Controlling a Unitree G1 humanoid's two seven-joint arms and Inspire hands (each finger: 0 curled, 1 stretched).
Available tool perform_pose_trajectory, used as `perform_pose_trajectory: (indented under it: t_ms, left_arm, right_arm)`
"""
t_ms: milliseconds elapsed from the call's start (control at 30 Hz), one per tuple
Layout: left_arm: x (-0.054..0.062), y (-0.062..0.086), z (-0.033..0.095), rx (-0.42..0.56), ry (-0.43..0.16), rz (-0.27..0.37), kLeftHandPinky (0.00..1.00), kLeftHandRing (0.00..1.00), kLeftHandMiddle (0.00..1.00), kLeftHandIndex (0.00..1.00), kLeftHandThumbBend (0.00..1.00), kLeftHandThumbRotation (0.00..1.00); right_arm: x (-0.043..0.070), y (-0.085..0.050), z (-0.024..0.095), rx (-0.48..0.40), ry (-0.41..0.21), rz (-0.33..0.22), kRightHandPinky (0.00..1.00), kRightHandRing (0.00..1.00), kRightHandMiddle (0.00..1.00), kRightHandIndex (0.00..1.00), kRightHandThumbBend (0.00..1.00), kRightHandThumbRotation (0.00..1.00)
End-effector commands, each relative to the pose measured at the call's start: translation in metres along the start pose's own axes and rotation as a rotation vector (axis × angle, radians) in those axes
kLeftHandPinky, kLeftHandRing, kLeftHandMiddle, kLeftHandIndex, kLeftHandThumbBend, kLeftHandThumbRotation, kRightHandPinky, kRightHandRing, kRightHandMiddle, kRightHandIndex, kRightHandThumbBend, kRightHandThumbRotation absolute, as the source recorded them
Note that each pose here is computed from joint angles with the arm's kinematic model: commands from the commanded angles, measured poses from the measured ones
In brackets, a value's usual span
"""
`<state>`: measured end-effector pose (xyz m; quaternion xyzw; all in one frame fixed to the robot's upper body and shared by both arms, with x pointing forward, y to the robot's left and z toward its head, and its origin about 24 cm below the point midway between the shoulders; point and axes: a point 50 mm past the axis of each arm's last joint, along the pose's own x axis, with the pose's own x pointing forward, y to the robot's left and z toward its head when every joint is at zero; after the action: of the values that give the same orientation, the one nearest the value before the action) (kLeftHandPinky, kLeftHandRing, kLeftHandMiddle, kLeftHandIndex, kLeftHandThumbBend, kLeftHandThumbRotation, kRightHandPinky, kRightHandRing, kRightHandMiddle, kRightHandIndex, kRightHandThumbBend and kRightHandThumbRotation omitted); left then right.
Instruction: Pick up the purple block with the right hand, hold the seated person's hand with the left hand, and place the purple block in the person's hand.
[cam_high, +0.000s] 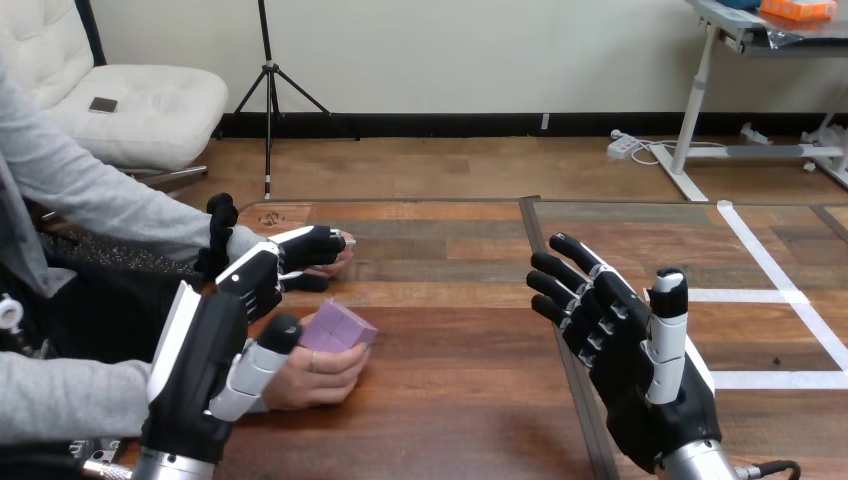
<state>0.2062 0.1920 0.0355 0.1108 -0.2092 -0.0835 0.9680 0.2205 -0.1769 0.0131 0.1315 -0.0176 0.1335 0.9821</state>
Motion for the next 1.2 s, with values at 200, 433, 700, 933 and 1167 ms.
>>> perform_pose_trajectory:
  t_ms: [200, 433, 700, 933, 1167]
  left_arm:
    - [0.008, -0.008, 0.011, -0.100, -0.042, 0.048, 0.71, 0.79, 0.77, 0.75, 0.79, 1.00]
    - [0.007, -0.013, 0.012, -0.158, -0.035, 0.068, 0.71, 0.80, 0.77, 0.76, 0.80, 1.00]
    - [0.008, -0.015, 0.010, -0.180, -0.046, 0.076, 0.80, 0.82, 0.79, 0.76, 0.80, 1.00]
    - [0.007, -0.015, 0.009, -0.207, -0.037, 0.074, 0.87, 0.86, 0.83, 0.78, 0.82, 1.00]
    - [0.006, -0.014, 0.010, -0.242, -0.030, 0.089, 0.89, 0.86, 0.84, 0.79, 0.82, 1.00]
  right_arm:
    - [0.010, 0.006, 0.021, -0.009, -0.093, 0.047, 0.92, 0.90, 0.88, 0.88, 0.94, 1.00]
    - [0.011, 0.007, 0.020, -0.006, -0.098, 0.051, 0.94, 0.91, 0.90, 0.91, 0.92, 1.00]
    - [0.011, 0.008, 0.020, -0.016, -0.097, 0.040, 0.94, 0.91, 0.90, 0.90, 0.91, 1.00]
    - [0.011, 0.007, 0.019, -0.030, -0.098, 0.031, 0.95, 0.90, 0.89, 0.89, 0.89, 1.00]
    - [0.012, 0.007, 0.018, -0.038, -0.098, 0.032, 0.95, 0.90, 0.88, 0.89, 0.89, 1.00]
